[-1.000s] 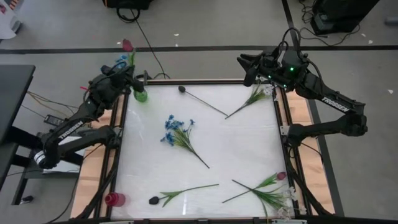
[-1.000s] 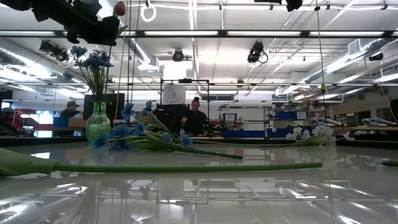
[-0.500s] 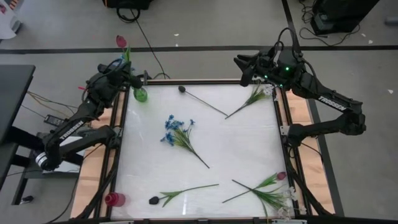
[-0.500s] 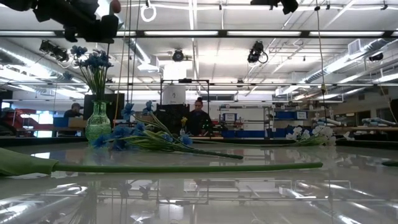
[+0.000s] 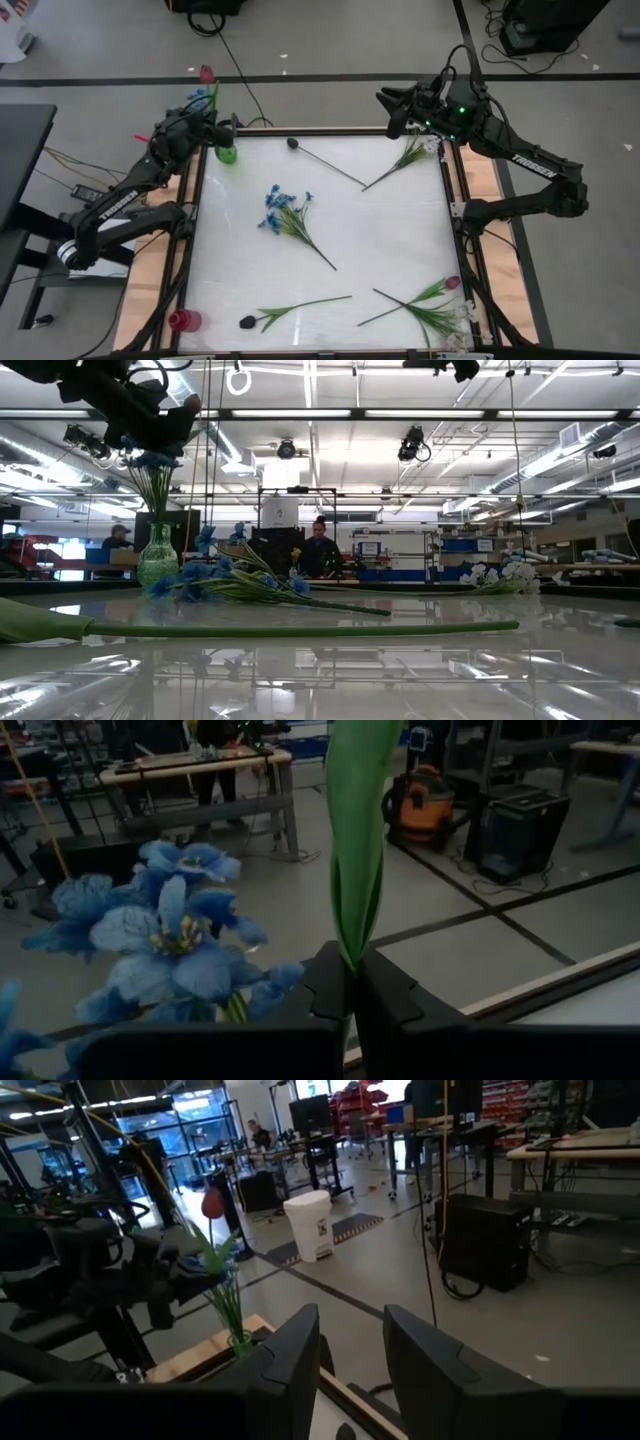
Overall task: Sort flowers into vase by color
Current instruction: Put the top red tulip into the green vase
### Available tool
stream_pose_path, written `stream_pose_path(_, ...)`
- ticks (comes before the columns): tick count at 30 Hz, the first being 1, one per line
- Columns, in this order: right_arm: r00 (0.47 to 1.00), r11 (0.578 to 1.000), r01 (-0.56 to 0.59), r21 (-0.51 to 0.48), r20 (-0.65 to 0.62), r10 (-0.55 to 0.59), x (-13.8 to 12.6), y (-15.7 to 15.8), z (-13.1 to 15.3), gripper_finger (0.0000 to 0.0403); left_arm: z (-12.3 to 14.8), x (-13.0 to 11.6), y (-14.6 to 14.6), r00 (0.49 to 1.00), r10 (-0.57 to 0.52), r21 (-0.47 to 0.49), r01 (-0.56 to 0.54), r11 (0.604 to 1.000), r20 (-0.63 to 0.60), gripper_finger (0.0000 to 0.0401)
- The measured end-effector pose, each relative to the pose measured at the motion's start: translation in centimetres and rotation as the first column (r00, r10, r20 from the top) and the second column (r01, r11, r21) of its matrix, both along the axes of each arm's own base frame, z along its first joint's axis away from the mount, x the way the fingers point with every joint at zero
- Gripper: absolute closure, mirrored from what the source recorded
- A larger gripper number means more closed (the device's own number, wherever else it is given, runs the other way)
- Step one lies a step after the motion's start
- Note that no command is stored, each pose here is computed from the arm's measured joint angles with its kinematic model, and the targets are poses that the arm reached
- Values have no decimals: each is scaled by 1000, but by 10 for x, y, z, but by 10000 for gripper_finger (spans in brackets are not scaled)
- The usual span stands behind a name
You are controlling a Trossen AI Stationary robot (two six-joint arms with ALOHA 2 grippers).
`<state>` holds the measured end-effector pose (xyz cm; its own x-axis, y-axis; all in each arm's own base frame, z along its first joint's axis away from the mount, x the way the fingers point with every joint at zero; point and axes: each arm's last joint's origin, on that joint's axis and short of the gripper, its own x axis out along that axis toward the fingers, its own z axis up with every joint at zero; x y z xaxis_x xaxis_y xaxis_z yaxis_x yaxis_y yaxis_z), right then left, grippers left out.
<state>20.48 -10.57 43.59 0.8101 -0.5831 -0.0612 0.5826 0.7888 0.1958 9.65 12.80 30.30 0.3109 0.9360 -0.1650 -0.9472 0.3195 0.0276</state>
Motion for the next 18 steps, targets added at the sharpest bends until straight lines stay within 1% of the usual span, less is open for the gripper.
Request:
stream_pose_path(3,1000,1000,-6,0,3,6,0,0,0,280,-2,2,3,1000,21,-17,-21,1000,11,375)
stream_pose_path(6,1000,1000,-8,4,5,8,0,0,0,280,-3,2,4,997,52,-36,-50,998,57,354)
stream_pose_path(9,1000,1000,-26,9,6,26,0,1,0,280,-1,2,4,991,64,-50,-59,997,114,324)
stream_pose_path(12,999,999,-38,32,13,37,1,1,-1,280,3,1,3,984,76,-85,-63,994,163,287)
stream_pose_path(14,999,998,-46,35,15,46,1,1,-1,280,6,1,2,984,80,-122,-61,991,161,259)
stream_pose_path(18,998,997,-54,57,30,53,1,2,-1,280,13,-2,-2,991,70,-217,-43,975,115,213)
